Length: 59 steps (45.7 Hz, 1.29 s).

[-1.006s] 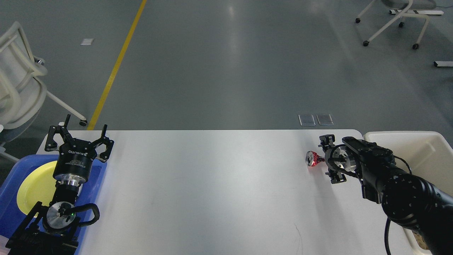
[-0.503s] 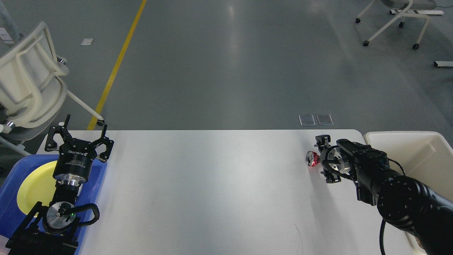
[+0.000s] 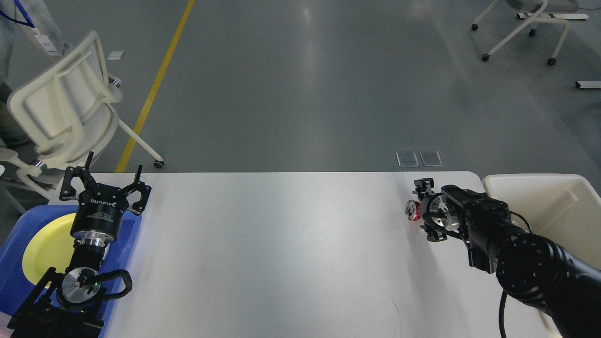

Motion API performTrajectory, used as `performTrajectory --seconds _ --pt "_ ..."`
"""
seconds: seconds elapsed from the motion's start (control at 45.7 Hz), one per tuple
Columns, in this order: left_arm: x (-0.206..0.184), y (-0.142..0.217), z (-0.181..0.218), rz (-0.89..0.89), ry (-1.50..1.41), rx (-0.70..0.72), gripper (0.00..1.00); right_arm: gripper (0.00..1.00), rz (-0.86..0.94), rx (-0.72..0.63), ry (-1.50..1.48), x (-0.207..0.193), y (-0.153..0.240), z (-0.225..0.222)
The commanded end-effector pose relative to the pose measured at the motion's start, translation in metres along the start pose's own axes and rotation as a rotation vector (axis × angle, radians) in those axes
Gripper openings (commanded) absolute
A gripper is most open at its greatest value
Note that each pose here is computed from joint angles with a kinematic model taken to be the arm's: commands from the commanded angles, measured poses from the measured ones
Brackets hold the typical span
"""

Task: Tidy desktop
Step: 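Lower the right gripper and grasp the red crushed can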

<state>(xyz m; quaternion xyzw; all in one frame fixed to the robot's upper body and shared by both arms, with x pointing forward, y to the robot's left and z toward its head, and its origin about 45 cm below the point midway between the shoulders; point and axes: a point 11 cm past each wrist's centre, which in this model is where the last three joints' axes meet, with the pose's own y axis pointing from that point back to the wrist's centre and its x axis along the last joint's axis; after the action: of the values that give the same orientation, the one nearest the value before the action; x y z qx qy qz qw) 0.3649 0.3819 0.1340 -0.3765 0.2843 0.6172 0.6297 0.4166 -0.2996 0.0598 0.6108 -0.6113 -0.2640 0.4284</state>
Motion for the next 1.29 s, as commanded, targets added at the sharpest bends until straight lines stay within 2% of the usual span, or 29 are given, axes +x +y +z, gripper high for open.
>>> performTrajectory --seconds 0.0,0.525,0.897,1.269 --pt "0.000 0.000 0.000 0.000 0.000 -0.001 0.96 0.91 -0.002 0.014 -0.006 -0.001 0.000 -0.002" --pt "0.000 0.000 0.000 0.000 0.000 -0.001 0.96 0.86 -0.002 0.022 -0.007 -0.005 -0.001 0.001" --pt "0.000 0.000 0.000 0.000 0.000 0.001 0.96 0.76 -0.002 0.019 -0.002 -0.006 -0.003 0.005" --pt "0.000 0.000 0.000 0.000 0.000 0.001 0.96 0.72 0.005 0.008 0.015 -0.004 -0.004 0.011"
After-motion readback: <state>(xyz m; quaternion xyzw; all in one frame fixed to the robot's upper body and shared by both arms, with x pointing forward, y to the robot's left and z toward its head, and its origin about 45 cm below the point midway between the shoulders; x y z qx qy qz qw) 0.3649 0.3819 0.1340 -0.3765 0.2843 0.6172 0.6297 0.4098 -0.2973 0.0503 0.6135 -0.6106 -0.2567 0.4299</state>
